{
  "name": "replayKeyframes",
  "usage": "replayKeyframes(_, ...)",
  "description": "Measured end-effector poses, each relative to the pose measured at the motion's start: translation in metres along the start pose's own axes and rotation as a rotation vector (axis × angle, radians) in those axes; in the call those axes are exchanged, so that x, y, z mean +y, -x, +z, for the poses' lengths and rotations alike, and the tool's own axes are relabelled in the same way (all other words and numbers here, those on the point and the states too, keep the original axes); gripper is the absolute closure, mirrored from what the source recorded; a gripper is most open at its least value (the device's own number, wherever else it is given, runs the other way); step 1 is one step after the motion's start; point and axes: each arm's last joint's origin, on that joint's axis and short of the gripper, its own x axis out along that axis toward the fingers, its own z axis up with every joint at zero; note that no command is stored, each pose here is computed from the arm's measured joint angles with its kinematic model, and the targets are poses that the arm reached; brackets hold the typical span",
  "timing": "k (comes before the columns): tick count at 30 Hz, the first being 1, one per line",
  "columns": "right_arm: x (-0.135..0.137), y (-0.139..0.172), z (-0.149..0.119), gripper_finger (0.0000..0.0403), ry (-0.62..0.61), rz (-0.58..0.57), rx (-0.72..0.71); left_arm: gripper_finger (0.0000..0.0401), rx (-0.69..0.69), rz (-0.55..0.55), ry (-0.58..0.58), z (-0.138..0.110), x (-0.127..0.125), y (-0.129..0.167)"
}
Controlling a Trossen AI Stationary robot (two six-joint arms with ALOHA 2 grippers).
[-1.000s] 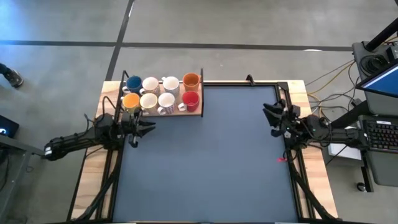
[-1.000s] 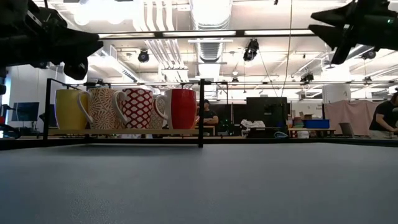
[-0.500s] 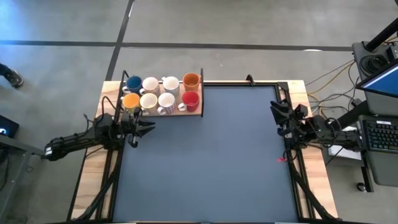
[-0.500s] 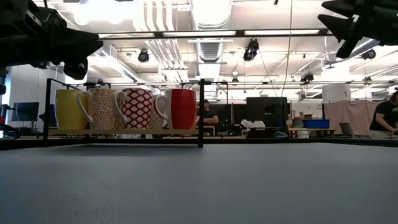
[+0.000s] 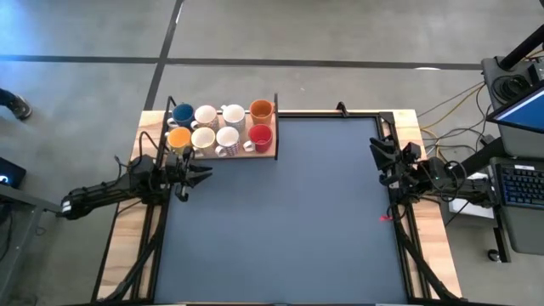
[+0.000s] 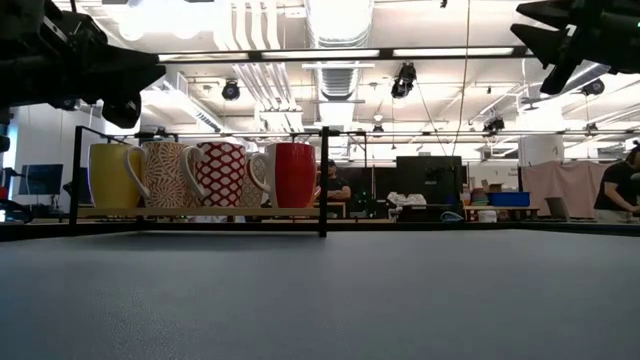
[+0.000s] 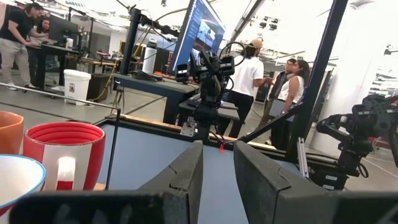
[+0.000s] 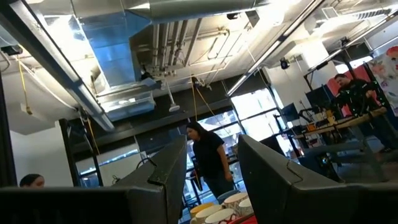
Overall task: Place coffee mugs
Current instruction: Return to Home Position
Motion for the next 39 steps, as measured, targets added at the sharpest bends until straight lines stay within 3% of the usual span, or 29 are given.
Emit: replayKeyframes(39,-0.0004,-0.0033,-0.0071,0.0275,0.016,-0.011,0.056,0.0328,0.014,0.004,0.003,-0.0015,0.0006,-0.0009)
